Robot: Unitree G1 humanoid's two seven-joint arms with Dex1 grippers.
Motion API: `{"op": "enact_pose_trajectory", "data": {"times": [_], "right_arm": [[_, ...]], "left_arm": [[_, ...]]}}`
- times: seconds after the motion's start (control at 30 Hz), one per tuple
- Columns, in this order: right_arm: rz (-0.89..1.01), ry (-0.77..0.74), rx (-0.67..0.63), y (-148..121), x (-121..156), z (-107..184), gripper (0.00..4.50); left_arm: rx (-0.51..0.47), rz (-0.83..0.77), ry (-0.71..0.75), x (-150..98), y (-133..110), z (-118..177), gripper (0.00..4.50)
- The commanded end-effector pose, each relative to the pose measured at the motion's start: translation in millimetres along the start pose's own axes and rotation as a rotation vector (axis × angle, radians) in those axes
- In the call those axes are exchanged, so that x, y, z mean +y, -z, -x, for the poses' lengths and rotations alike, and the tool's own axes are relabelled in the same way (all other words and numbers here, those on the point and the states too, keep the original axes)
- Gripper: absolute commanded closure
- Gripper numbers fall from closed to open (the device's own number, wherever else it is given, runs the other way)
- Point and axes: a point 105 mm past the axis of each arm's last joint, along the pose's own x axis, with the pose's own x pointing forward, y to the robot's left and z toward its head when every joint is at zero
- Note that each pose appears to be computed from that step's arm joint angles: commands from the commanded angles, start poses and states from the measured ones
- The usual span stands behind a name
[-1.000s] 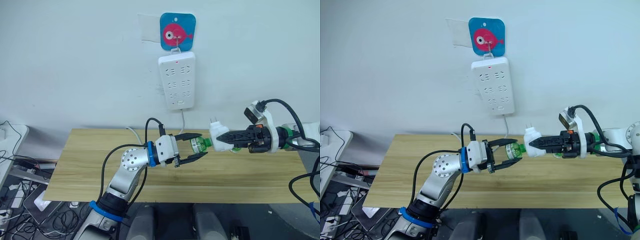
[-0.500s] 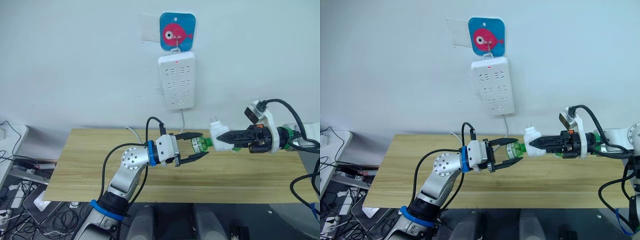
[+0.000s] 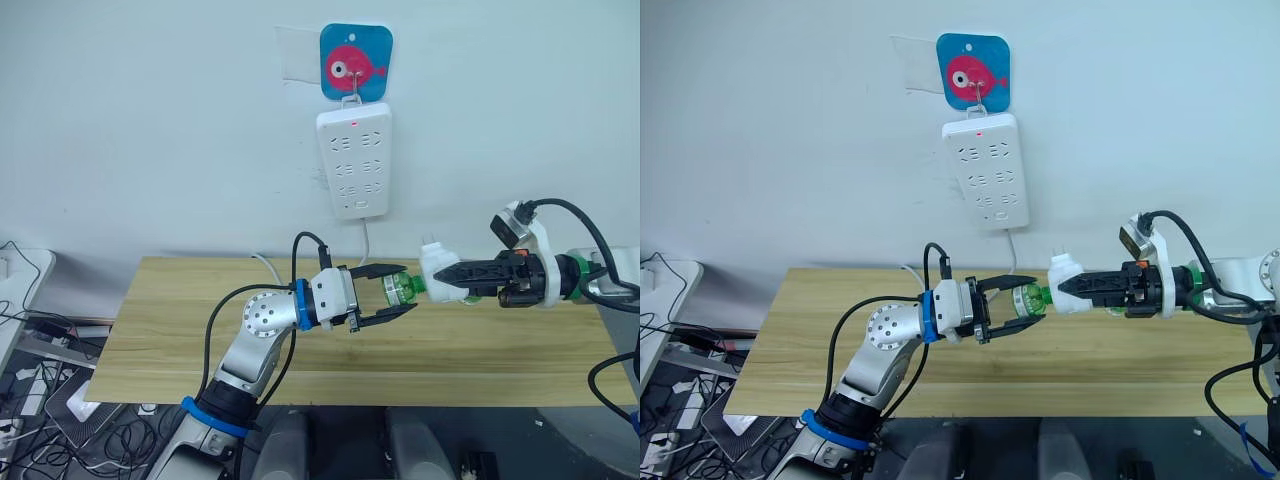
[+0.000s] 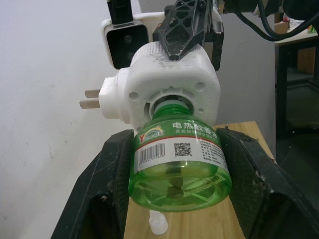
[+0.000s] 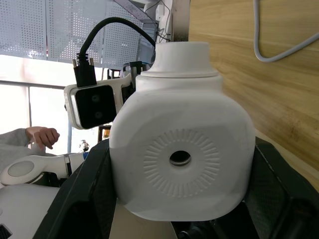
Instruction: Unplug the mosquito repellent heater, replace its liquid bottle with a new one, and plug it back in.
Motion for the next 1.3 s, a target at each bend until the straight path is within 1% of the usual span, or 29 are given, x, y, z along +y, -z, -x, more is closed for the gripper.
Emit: {"op": "enact_pose_trajectory", "data": {"times": [0.03,0.2,0.3,0.43,0.53,0.67,0.93,1.03,1.17,1.3], "right_arm": [[0.060,-0.128,0.095,13.7,23.5,-20.5,1.53],[0.133,-0.098,0.085,14.0,24.0,-18.9,1.53],[0.190,-0.120,0.099,16.8,30.7,-17.4,1.53],[0.213,-0.159,0.123,20.1,36.5,-16.8,1.53],[0.213,-0.145,0.107,16.9,32.6,-16.6,1.53],[0.166,-0.152,0.067,4.6,29.7,-14.6,1.53],[0.127,-0.209,0.144,18.5,36.6,-18.3,1.53],[0.119,-0.186,0.171,23.5,33.8,-21.3,1.53],[0.100,-0.116,0.169,22.9,24.4,-23.8,1.53],[0.105,-0.123,0.173,24.9,30.3,-25.2,1.53]], "left_arm": [[-0.076,-0.028,0.033,-6.7,-16.4,-17.4,2.24],[-0.088,-0.032,0.035,-5.2,-18.9,-18.0,2.24],[-0.092,-0.022,0.040,-6.4,-19.1,-17.3,2.24],[-0.105,-0.012,0.060,-10.9,-20.9,-18.4,2.24],[-0.108,-0.015,0.075,-13.4,-21.4,-19.0,2.24],[-0.108,-0.023,0.086,-14.6,-21.6,-18.9,2.24],[-0.101,-0.034,0.083,-11.1,-20.7,-20.6,2.24],[-0.091,-0.043,0.092,-11.0,-18.7,-21.7,2.24],[-0.083,-0.047,0.097,-11.0,-16.9,-22.5,2.24],[-0.089,-0.046,0.091,-10.5,-17.3,-22.6,2.24]]}}
